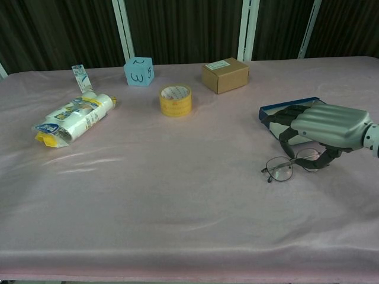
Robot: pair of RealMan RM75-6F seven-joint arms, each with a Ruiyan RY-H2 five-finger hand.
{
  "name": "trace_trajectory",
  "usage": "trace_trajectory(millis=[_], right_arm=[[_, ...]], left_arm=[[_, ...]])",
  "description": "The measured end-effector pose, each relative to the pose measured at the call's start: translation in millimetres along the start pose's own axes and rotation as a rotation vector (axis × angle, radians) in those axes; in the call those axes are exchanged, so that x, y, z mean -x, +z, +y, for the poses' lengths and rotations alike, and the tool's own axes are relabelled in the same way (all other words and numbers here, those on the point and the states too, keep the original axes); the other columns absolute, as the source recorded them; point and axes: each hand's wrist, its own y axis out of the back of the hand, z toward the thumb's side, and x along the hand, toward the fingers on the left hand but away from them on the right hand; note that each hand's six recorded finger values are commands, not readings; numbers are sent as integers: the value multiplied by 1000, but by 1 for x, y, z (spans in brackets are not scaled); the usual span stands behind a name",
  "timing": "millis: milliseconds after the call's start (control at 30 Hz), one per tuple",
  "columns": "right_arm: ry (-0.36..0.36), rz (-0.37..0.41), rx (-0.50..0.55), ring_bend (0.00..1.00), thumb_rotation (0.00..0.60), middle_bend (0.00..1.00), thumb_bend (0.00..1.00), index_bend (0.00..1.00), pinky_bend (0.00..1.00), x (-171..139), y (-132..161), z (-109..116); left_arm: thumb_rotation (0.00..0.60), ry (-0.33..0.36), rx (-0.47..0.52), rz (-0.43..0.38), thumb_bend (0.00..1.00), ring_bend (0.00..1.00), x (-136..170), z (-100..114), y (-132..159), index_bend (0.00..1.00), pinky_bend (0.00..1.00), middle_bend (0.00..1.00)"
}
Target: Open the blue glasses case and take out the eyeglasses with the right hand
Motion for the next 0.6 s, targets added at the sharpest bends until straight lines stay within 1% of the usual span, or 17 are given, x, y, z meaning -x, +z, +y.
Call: trace_trajectory(millis=[333, 600], right_arm=[[3, 7, -5, 0, 600, 141, 586, 708, 0, 1, 3, -2], [-4, 8, -5, 0, 600, 141, 592, 733, 0, 2, 4, -1]], left_arm=[[600, 3, 1, 0, 427, 0, 0, 0, 0, 0, 79, 0], [600, 7, 4, 1, 427, 0, 1, 1, -1, 0, 79, 0]])
